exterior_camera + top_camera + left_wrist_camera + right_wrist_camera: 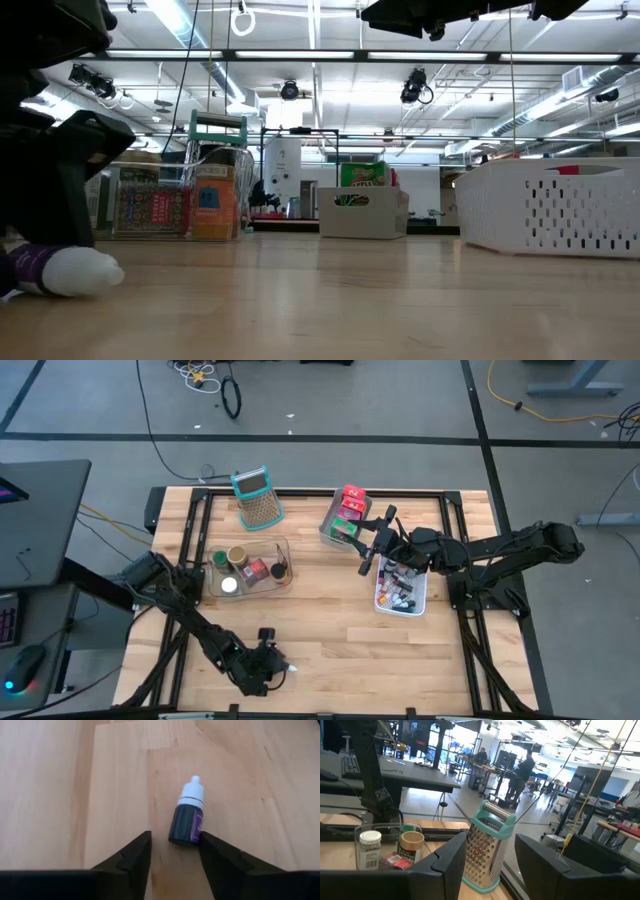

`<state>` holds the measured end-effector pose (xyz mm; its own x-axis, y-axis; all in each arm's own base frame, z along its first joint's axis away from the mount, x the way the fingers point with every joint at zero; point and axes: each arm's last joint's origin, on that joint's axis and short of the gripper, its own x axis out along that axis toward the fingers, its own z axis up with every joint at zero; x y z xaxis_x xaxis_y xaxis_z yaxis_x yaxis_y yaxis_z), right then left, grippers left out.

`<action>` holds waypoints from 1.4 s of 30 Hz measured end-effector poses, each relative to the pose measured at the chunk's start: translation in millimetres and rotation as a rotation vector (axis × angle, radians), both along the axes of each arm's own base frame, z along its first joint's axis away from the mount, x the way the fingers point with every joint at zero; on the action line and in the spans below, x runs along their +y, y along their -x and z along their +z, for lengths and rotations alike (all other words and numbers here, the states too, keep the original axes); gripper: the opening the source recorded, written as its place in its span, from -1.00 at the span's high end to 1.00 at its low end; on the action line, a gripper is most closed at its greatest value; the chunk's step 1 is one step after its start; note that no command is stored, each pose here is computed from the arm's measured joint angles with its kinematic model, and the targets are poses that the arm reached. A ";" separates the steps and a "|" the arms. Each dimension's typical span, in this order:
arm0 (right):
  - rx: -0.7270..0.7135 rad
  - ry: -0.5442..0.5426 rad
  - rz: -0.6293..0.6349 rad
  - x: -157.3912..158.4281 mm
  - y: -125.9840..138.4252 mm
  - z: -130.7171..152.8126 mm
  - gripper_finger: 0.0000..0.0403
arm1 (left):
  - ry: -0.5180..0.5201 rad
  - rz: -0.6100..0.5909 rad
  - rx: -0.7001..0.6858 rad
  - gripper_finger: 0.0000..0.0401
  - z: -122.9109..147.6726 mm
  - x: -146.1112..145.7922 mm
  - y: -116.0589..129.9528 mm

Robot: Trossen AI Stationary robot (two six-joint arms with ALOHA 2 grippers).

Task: Pick & Place Kitchen Items
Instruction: Put the black food coloring bottle into the white bin

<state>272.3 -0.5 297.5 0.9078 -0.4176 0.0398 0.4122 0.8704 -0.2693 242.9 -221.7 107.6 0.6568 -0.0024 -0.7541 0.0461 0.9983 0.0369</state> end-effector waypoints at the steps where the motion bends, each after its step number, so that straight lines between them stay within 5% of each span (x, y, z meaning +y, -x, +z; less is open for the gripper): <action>1: 0.000 -0.001 0.000 0.0 0.0 0.0 0.10 | -0.007 -0.006 -0.001 0.11 0.0 0.2 -0.2; 11: -0.005 -0.024 0.001 0.0 0.0 -0.6 0.10 | -0.063 -0.104 -0.021 -0.02 1.5 -1.4 -2.4; 27: -0.026 -0.116 0.070 1.8 -0.7 -2.2 0.10 | -0.080 -0.144 -0.017 0.54 2.1 4.2 -9.5; 36: 0.089 -0.170 0.515 15.5 -16.6 -24.0 0.10 | -0.347 -0.118 -0.065 0.49 2.1 29.7 -26.4; 42: 0.254 -0.431 0.474 15.8 -17.0 -47.6 0.10 | -0.612 0.064 -0.164 0.53 10.8 64.4 -52.5</action>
